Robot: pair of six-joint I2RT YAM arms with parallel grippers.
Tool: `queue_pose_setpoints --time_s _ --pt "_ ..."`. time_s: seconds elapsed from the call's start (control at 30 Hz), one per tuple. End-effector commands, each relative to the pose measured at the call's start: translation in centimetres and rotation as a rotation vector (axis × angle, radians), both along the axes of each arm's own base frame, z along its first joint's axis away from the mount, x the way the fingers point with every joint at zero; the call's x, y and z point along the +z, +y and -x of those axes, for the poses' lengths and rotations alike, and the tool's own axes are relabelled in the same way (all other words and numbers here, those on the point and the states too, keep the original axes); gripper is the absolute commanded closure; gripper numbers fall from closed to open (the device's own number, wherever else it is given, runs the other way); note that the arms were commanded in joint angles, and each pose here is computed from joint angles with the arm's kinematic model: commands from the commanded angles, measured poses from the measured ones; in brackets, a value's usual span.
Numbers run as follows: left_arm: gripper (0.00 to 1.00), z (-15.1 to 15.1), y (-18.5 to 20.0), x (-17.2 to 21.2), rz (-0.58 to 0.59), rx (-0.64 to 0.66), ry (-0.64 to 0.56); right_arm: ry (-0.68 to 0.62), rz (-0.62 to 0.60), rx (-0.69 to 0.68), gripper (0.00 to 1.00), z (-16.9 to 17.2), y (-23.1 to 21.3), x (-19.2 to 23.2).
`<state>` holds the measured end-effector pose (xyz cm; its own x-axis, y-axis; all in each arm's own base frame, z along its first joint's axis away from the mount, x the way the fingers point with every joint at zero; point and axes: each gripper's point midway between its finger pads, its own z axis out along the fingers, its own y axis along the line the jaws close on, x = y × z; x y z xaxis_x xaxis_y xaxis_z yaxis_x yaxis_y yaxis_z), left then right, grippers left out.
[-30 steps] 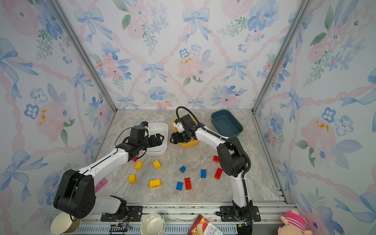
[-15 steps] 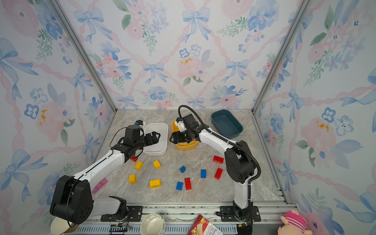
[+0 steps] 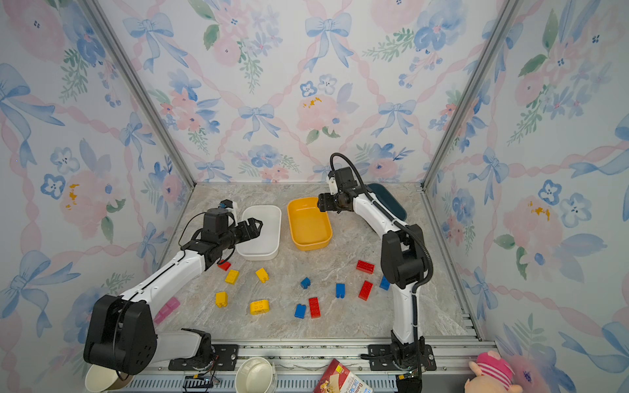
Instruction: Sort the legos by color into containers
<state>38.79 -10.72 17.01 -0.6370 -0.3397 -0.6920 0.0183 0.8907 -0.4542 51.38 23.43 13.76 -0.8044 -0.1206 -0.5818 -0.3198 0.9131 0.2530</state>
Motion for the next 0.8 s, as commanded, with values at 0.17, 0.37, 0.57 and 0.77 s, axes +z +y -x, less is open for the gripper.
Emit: queue_pose_setpoints --time_s 0.17,0.37,0.57,0.77 --pt "0.10 0.5 0.4 0.4 0.002 -0.011 -0.029 0.095 0.007 0.024 0.35 -1.1 0.9 -4.5" --pt "0.10 0.6 0.8 0.2 0.000 -0.005 -0.029 0.119 0.008 0.032 0.45 -0.3 1.7 -5.8" --pt "0.10 0.5 0.9 0.0 0.003 -0.006 -0.028 0.113 0.004 0.031 0.51 1.1 2.0 -6.0" --pt "0.10 0.5 1.0 0.1 0.008 -0.006 -0.031 0.107 0.028 0.045 0.59 2.3 2.6 -5.9"
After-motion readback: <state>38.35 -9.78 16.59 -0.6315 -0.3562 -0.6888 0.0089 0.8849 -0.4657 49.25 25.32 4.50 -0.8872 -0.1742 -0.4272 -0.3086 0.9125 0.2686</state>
